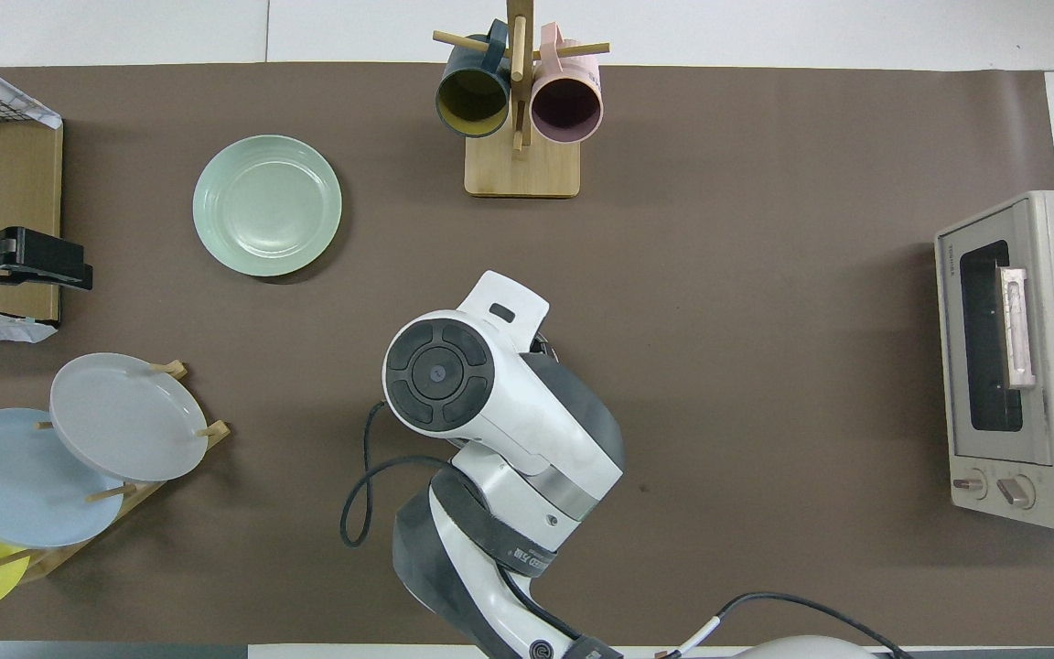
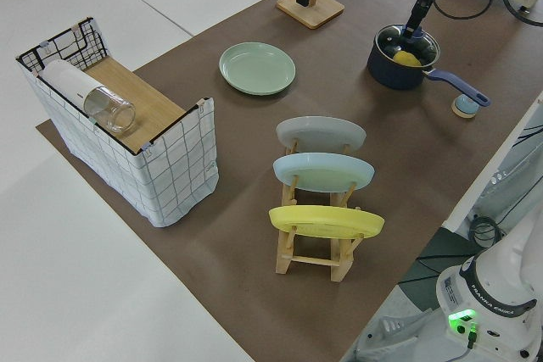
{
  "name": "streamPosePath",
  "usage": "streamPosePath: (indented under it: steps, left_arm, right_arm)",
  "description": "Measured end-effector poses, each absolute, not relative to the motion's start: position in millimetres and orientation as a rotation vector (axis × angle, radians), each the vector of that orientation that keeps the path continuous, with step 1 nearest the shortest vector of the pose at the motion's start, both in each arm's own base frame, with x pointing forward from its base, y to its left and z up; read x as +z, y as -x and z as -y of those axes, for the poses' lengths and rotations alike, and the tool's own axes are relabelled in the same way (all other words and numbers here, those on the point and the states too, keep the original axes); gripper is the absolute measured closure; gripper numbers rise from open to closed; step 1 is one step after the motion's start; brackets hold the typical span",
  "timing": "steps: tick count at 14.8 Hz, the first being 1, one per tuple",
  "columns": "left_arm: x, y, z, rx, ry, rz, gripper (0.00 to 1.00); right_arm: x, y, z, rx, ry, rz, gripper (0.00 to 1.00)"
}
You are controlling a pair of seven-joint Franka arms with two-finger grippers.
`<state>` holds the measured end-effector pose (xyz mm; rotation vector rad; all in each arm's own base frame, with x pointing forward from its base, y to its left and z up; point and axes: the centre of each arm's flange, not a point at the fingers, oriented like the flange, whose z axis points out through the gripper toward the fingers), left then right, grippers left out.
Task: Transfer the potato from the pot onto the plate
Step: 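Grasp the glass lid knob with the right gripper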
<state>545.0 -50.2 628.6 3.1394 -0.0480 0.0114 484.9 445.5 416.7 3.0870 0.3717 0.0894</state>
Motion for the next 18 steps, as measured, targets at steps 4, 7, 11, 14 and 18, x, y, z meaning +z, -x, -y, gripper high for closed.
streamPosePath:
  steps: [4,7,11,14,18]
  left_arm:
    - [628.6,-545.0,50.2,0.011,-3.139,0.048,0.0]
    - [628.6,-545.0,50.2,0.011,-3.139,0.048,0.0]
    - [628.6,-545.0,50.2,0.011,-3.139,0.048,0.0]
    - [628.6,-545.0,50.2,0.011,-3.139,0.048,0.0]
    - [628.6,-545.0,50.2,0.011,-3.139,0.048,0.0]
  right_arm:
    - [412.1,-482.7,-444.6,0.106,-3.095,-0.377,0.18]
    - [409.9,-481.9,-444.3,0.104,-3.094,-0.378,0.19]
    - [409.4,-481.7,-444.1,0.103,-3.093,-0.378,0.19]
    - [409.7,-481.4,-444.4,0.105,-3.094,-0.38,0.32]
    - [410.4,-480.9,-444.2,0.108,-3.095,-0.381,0.34]
